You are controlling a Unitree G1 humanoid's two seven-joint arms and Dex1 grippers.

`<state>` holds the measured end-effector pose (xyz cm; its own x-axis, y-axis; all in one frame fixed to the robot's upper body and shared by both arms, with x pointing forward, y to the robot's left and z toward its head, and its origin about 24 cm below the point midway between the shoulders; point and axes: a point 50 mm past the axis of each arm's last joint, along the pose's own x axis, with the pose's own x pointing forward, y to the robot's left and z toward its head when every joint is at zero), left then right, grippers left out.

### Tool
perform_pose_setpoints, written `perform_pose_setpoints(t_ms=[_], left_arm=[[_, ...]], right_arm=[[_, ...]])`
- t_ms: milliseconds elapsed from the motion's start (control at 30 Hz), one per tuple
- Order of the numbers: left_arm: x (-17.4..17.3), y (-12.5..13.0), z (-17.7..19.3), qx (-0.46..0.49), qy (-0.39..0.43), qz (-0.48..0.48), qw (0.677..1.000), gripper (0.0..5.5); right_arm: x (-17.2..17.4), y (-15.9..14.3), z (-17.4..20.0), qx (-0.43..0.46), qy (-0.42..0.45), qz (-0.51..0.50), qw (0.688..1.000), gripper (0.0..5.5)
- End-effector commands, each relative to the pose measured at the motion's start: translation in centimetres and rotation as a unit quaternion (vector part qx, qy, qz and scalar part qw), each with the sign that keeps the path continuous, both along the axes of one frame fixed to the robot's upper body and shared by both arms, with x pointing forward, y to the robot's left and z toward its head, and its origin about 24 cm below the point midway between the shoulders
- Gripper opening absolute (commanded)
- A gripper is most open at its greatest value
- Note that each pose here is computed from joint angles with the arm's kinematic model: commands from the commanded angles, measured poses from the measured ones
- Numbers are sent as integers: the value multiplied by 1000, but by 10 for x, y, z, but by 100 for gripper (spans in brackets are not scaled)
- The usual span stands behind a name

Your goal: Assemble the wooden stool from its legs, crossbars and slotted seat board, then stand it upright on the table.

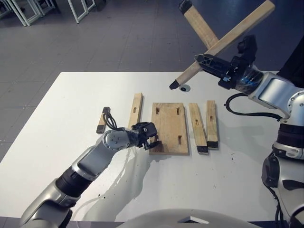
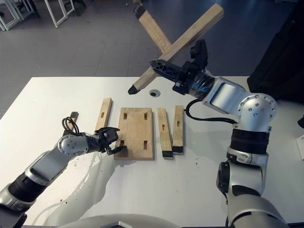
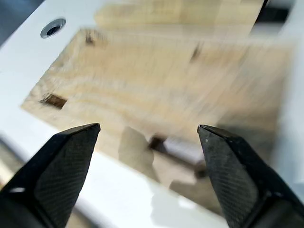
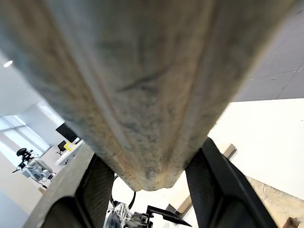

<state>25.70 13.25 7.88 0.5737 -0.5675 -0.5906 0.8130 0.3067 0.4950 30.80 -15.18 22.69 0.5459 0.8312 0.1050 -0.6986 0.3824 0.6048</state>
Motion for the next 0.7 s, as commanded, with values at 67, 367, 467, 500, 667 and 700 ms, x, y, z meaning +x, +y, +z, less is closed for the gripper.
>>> perform_pose_setpoints(t_ms=[67,367,467,500,667,700], left_arm=[[13,16,-8,116,-29,12,993,381],[-51,34,-14,221,132,-188,948,381],[-47,51,-15,255,130,-189,939,381],[-46,54,-16,259,129,-186,939,381],[-43,48,-15,219,120,-159,955,381],[-44,47,-16,215,122,-156,956,381]], right_arm=[[0,3,6,-7,-21,-14,1000,203],[2,-2,-20,-96,-70,-56,991,203],[-10,-4,-53,-124,-63,20,990,203],[-11,-4,-63,-139,-59,35,988,203],[-25,-2,-110,-195,-35,74,977,203],[-28,-2,-118,-201,-27,73,977,203]])
